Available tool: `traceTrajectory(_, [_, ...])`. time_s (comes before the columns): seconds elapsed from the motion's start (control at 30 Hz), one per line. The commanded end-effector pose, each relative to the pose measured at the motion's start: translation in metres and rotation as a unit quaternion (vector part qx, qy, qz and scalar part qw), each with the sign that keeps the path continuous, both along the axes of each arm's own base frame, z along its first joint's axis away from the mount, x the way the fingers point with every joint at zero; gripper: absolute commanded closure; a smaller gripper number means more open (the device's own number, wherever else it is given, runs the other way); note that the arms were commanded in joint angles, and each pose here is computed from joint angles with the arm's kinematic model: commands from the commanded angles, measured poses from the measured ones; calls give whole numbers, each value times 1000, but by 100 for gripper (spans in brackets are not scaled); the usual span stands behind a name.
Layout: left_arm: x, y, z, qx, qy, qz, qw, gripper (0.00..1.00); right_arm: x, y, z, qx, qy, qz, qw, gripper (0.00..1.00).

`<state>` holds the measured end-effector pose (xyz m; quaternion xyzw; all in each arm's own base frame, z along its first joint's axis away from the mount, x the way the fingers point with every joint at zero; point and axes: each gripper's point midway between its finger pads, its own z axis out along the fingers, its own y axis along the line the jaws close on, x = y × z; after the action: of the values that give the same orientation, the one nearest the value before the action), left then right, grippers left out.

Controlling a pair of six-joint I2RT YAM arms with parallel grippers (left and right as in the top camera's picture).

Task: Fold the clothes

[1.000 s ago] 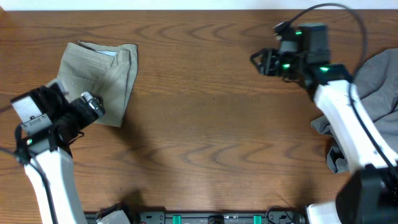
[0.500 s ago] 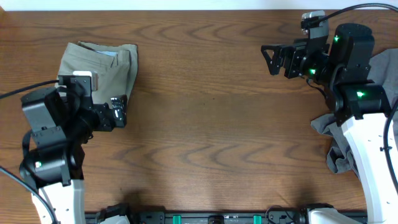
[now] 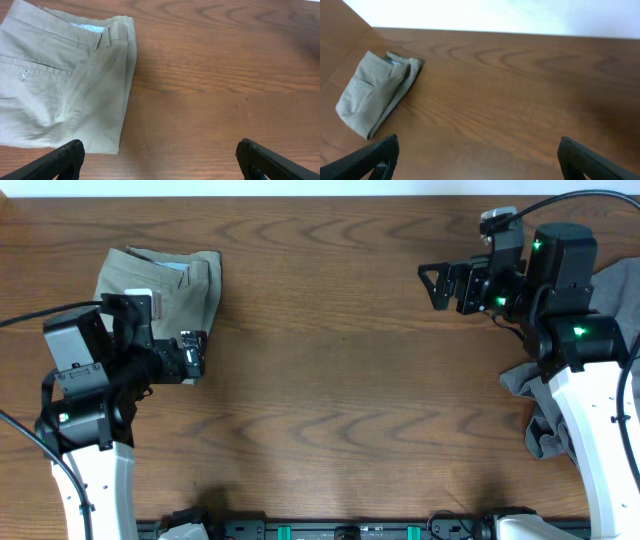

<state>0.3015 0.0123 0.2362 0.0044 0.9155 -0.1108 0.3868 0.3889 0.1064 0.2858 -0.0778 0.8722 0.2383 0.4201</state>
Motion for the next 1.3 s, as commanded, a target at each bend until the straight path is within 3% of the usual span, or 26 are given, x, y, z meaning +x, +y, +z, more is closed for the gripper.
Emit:
traceTrajectory(0.0, [0, -3, -4, -8, 7, -6, 1000, 2, -4, 1, 5, 3, -5, 8, 1000, 1])
traceTrajectory(0.17, [1, -3, -5, -8, 9, -6, 1000, 2, -12, -22, 38, -31, -65, -39, 997, 1])
traceTrajectory(0.37, [1, -3, -6, -8, 10, -6, 1000, 2, -44, -87, 56, -121, -115, -198, 966, 1])
traceTrajectory(0.53, [1, -3, -6, -8, 9, -6, 1000, 2, -85, -108, 18, -138, -130, -241, 952, 1])
traceTrajectory(0.77, [1, -3, -6, -8, 10, -6, 1000, 2, -118, -104, -58, -110, -169, -226, 953, 1])
traceTrajectory(1.07, [1, -3, -6, -8, 9, -6, 1000, 2, -144, -93, -120, -84, -219, -204, 950, 1])
traceTrajectory(1.27, [1, -3, -6, -8, 9, -6, 1000, 2, -147, -91, -130, -61, -249, -210, 943, 1])
